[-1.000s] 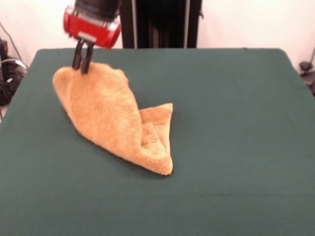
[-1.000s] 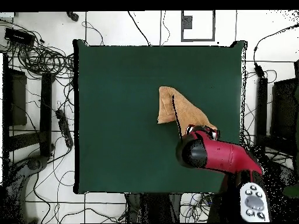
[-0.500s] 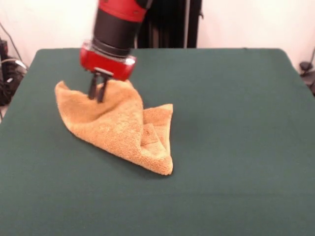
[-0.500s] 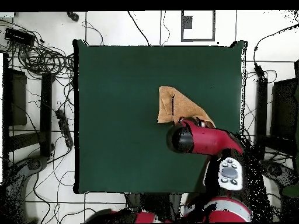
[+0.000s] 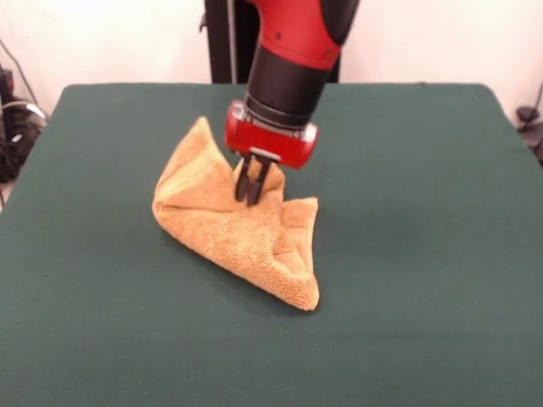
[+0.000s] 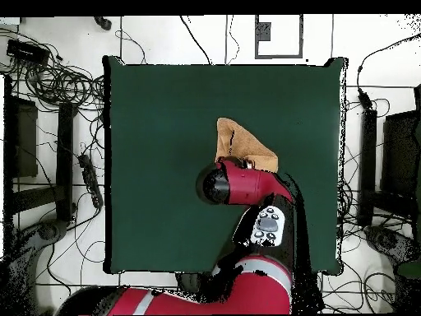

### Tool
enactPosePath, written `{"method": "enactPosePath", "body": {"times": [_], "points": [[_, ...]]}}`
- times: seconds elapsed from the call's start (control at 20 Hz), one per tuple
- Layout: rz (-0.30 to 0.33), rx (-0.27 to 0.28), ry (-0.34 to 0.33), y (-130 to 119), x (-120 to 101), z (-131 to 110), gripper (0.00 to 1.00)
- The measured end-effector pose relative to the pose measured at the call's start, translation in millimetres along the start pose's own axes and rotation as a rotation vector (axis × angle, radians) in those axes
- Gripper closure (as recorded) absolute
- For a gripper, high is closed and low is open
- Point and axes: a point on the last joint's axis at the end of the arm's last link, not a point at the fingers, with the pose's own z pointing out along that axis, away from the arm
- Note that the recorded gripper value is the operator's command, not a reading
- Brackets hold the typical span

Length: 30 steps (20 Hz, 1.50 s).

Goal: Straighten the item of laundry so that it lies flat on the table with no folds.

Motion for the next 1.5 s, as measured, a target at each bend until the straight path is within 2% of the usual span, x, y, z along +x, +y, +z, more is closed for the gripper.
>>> {"method": "enactPosePath", "body": {"times": [0.15, 0.4, 0.8, 1.1, 1.4, 1.5], "points": [[0.029, -0.004, 0.004, 3, -4, 13, 1.00], [0.052, -0.004, -0.005, 1, -9, 16, 1.00], [0.085, -0.006, -0.015, -1, -18, 10, 1.00], [0.106, -0.012, -0.040, -4, -31, -5, 1.00], [0.122, -0.016, -0.047, -10, -48, -57, 1.00], [0.129, -0.019, -0.036, -13, -53, -88, 1.00]]}}
